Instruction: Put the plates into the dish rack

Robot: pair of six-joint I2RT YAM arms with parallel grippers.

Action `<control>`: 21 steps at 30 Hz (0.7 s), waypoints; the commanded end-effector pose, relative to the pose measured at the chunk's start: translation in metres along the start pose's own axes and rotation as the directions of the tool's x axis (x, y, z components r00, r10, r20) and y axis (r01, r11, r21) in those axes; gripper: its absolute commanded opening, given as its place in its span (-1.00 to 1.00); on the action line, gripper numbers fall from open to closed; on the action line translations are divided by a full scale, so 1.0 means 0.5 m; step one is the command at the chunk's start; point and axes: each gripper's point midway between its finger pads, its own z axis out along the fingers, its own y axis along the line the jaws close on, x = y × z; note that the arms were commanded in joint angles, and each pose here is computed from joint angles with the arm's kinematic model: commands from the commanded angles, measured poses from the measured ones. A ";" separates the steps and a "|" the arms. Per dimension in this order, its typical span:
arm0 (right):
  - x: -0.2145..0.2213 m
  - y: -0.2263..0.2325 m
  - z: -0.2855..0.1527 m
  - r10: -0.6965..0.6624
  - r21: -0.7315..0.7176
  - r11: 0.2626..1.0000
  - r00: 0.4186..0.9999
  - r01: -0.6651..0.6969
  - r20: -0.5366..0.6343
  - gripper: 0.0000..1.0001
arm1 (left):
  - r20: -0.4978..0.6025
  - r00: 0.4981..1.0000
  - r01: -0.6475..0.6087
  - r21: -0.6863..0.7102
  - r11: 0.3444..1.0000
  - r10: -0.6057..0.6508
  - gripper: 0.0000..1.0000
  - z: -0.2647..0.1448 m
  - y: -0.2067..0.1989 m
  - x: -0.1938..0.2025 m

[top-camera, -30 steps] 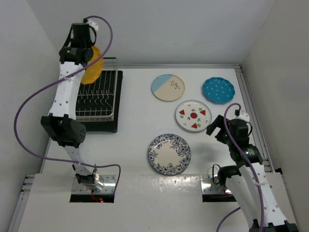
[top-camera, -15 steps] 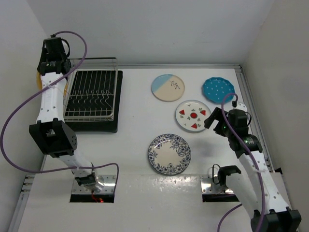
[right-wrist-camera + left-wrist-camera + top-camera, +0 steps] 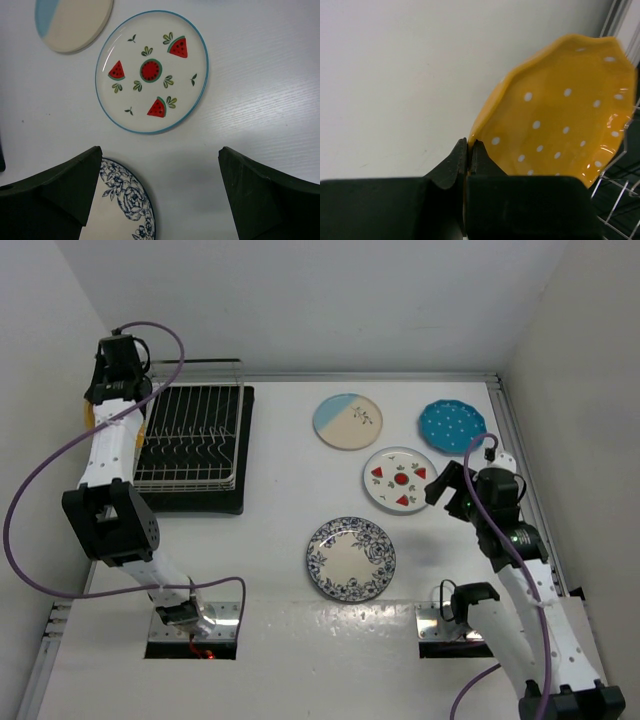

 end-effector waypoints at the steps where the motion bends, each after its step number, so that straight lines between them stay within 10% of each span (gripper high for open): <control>1: -0.041 0.008 -0.018 -0.008 -0.005 1.000 0.998 0.008 0.069 0.98 | 0.110 0.985 0.149 -0.138 0.979 -0.134 -1.00 -0.055 0.097 -0.037; 13: -0.036 0.005 -0.020 0.002 -0.005 1.000 0.997 -0.001 0.071 0.98 | 0.103 0.989 0.108 -0.045 0.993 -0.103 -1.00 -0.078 -0.034 0.033; 21: 0.024 -0.007 0.009 0.006 0.030 1.000 0.997 -0.004 -0.076 0.98 | 0.117 0.986 0.110 0.064 0.992 -0.117 -0.04 -0.083 -0.066 0.023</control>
